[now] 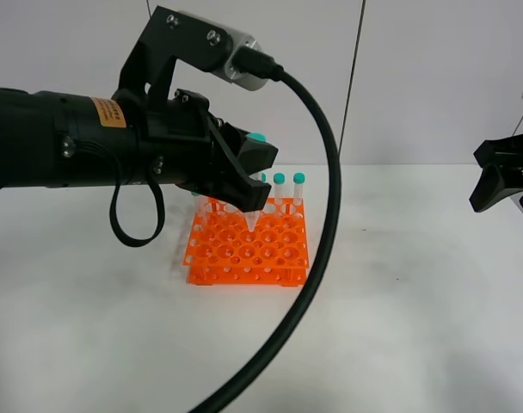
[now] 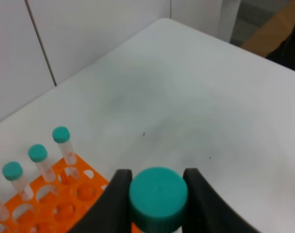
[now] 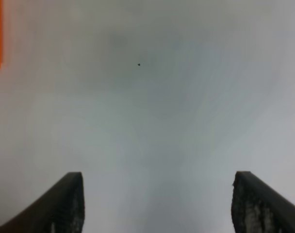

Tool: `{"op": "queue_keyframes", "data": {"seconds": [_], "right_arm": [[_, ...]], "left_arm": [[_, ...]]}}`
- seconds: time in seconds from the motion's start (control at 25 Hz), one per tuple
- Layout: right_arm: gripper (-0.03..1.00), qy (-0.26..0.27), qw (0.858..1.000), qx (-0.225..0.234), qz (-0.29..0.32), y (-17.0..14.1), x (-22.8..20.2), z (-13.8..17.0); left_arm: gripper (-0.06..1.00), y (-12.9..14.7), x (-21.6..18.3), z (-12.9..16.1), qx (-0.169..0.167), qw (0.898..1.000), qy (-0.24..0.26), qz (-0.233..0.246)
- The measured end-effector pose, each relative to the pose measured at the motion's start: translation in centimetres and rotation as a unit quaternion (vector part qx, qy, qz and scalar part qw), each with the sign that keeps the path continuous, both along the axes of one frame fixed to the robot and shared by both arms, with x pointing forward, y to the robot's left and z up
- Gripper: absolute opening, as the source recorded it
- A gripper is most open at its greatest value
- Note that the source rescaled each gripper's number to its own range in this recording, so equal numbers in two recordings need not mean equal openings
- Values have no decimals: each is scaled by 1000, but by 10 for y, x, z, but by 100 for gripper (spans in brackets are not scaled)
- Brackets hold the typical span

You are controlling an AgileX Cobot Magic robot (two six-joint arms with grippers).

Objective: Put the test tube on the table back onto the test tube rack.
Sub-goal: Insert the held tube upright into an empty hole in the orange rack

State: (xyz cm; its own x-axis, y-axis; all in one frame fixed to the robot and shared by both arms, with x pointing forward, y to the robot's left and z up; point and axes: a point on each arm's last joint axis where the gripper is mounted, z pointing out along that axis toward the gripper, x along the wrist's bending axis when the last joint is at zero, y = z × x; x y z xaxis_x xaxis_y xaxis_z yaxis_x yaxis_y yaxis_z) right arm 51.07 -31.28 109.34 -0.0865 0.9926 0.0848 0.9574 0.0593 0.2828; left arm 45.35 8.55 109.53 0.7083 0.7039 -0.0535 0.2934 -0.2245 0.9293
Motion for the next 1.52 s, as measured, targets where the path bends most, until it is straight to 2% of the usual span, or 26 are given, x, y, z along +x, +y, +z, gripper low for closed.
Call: {"op": "queue_keyframes", "data": {"seconds": [0.4,0.76,1.2,1.52], "right_arm": [[85,-14,1000,4,-21,0,-4,10],[84,-71,997,4,-31,5,-55,34],[84,-81,996,-10,-48,9,-131,10],[84,-55,997,-12,-55,12,-167,-28]], "left_arm": [[0,0,1,1,-3,1000,-5,2],[0,0,1,1,-4,1000,-5,2],[0,0,1,1,-4,1000,-9,2],[0,0,2,3,-8,1000,-17,4]]}}
